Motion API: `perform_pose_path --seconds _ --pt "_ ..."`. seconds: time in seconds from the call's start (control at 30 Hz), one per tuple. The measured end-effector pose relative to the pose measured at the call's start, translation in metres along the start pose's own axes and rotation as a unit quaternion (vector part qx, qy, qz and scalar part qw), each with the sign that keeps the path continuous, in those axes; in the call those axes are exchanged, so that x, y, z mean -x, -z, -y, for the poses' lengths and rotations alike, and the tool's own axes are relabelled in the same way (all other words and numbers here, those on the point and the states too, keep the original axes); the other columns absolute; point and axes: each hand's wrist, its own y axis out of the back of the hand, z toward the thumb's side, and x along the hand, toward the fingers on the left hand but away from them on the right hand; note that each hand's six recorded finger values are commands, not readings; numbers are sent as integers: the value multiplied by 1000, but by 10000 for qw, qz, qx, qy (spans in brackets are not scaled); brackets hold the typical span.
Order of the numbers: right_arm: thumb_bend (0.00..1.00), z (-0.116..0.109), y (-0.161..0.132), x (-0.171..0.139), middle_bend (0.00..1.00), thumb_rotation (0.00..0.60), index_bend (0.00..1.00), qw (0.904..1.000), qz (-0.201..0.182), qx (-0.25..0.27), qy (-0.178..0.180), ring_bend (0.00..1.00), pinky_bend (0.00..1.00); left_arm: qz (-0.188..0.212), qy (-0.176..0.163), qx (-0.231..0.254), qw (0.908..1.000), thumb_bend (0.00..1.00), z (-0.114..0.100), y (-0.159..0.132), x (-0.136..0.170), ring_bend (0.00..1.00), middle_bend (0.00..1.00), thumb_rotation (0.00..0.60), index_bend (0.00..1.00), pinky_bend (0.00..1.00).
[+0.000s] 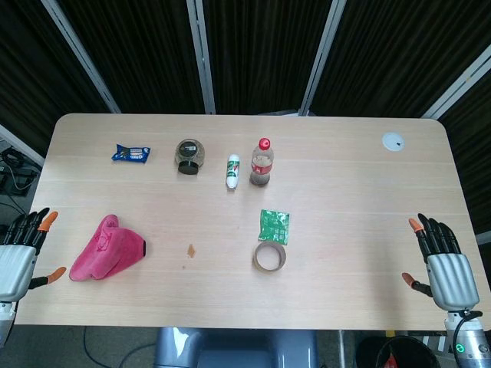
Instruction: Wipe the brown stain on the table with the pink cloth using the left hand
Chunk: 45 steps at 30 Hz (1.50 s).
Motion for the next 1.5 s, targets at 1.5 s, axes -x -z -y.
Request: perform_pose_path --seconds 1.5 --pt "0 -1 0 0 0 600 0 9999 22 109 -5 0 80 -192 1867 -1197 9749 0 76 -20 -25 0 0 600 0 0"
